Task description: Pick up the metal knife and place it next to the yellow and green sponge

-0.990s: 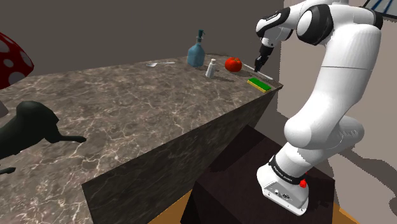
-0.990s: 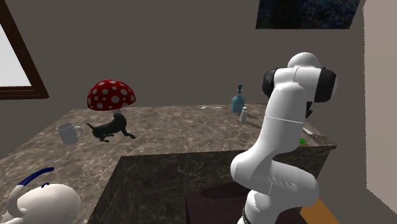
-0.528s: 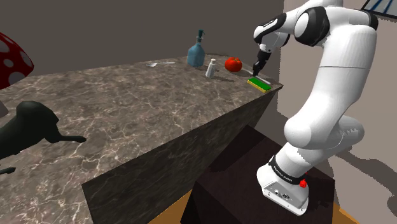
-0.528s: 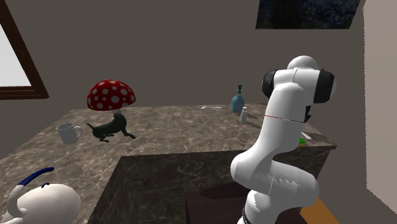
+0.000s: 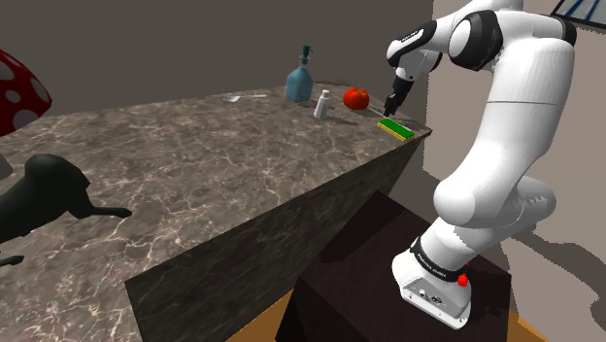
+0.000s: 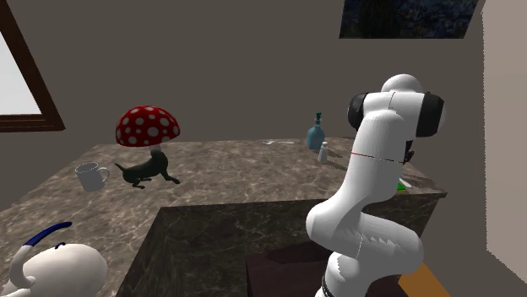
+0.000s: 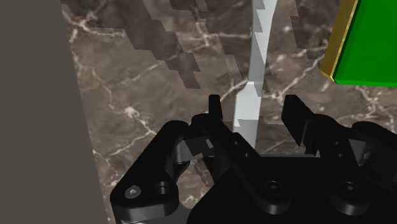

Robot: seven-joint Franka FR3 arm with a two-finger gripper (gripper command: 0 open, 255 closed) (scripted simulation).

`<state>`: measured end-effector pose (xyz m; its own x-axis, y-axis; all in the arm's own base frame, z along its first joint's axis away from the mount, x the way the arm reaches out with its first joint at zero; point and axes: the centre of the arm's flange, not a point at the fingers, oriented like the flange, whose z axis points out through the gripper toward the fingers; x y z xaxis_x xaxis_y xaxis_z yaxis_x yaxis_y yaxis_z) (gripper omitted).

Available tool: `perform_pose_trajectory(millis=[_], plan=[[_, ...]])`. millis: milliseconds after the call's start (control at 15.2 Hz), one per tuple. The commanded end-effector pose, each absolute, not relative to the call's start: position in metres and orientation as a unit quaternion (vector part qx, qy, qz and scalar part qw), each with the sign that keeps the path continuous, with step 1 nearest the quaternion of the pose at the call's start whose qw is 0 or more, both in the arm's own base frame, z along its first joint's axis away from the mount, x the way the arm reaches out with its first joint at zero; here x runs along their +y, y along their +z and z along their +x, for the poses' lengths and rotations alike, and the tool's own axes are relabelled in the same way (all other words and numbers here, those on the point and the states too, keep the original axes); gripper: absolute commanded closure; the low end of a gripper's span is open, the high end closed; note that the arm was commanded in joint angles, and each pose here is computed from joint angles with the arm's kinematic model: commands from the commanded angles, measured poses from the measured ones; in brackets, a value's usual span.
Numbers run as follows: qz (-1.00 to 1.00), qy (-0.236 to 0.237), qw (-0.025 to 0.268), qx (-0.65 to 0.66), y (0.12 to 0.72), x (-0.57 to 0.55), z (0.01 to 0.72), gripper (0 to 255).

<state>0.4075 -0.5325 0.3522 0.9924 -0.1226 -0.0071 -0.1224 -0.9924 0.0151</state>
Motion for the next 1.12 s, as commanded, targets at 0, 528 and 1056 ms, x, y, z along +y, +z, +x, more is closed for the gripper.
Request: perform_pose_trajectory(millis=[0, 528, 1056], plan=[[0.998, -0.004, 0.007, -0.061, 0.352, -0.533, 0.408, 0], [0.998, -0.004, 0.007, -0.061, 0.402, -0.532, 0.408, 0], [0.998, -0.004, 0.007, -0.061, 0.402, -0.532, 0.408, 0]])
